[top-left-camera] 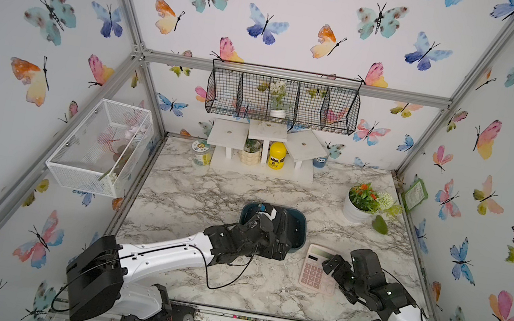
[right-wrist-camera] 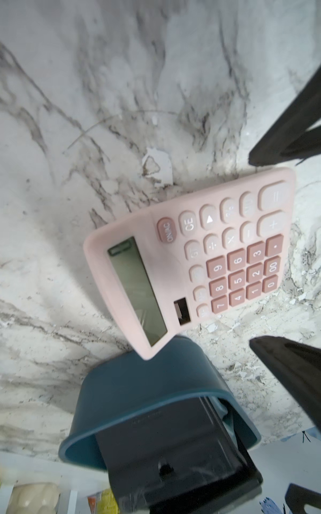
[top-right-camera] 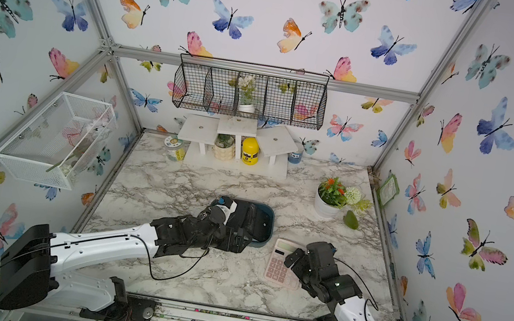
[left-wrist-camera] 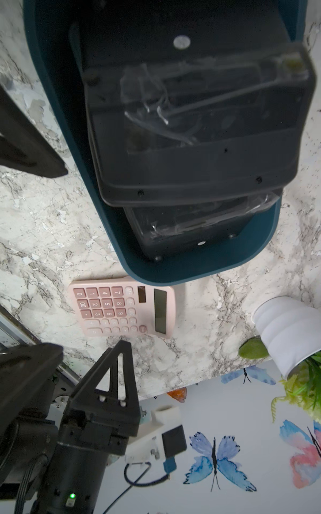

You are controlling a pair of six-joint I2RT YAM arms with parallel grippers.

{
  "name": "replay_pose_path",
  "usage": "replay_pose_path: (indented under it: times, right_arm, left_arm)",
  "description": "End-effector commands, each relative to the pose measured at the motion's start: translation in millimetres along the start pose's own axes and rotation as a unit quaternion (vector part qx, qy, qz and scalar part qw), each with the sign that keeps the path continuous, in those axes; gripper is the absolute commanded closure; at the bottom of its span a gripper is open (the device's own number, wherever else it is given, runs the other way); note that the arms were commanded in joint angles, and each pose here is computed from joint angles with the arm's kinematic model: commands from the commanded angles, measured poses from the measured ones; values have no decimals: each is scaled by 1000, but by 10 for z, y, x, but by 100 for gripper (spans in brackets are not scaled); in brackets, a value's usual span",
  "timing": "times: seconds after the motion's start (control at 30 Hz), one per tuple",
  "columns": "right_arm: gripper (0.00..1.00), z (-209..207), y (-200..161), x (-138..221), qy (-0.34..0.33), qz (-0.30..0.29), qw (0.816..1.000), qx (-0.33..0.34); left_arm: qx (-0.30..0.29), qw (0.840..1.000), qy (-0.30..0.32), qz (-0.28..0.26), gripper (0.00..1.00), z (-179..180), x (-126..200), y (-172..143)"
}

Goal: Put the calculator in the storage box
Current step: Adjust the calculator at the center of the board, then move the storage box to the center of the board.

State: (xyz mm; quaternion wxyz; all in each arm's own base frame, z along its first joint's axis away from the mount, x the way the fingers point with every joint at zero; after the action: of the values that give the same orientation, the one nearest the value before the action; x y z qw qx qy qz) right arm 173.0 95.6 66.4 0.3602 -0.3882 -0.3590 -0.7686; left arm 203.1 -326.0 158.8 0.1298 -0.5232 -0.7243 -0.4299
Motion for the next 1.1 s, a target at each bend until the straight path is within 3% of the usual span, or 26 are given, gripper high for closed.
replay_pose_path:
  times: [0.0,0.3,0.63,0.93,1.07]
  right_arm:
    - [2,-173,-87,-81,-32,12,999,10]
    - [2,57,-258,-274,45,64,995,59]
    - [4,303,-416,-272,146,91,981,89]
    - [4,567,-546,-184,247,116,955,115]
    - [5,579,-491,-124,236,102,956,143]
  left_arm:
    - [15,999,-17,23,1,15,-198,-208]
    - [26,999,-5,28,0,123,-495,-293]
    - [22,1000,9,-6,0,153,-699,25]
    - [19,999,12,-23,0,185,-857,286]
    - [24,999,7,-27,0,210,-820,348]
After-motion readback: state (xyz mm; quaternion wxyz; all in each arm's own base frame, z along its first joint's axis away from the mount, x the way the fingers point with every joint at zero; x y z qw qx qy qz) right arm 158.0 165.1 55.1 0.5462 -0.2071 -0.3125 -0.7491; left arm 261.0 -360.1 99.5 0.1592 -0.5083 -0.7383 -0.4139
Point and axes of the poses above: each gripper's point midway between its finger pads, its own x axis back along the fingers, its own z axis along the line the jaws close on, y = z × x, the point moved 1 cm from there along x, back along the fingers, and after that the axes turned 6 degrees about x, right-handed, at the moved point
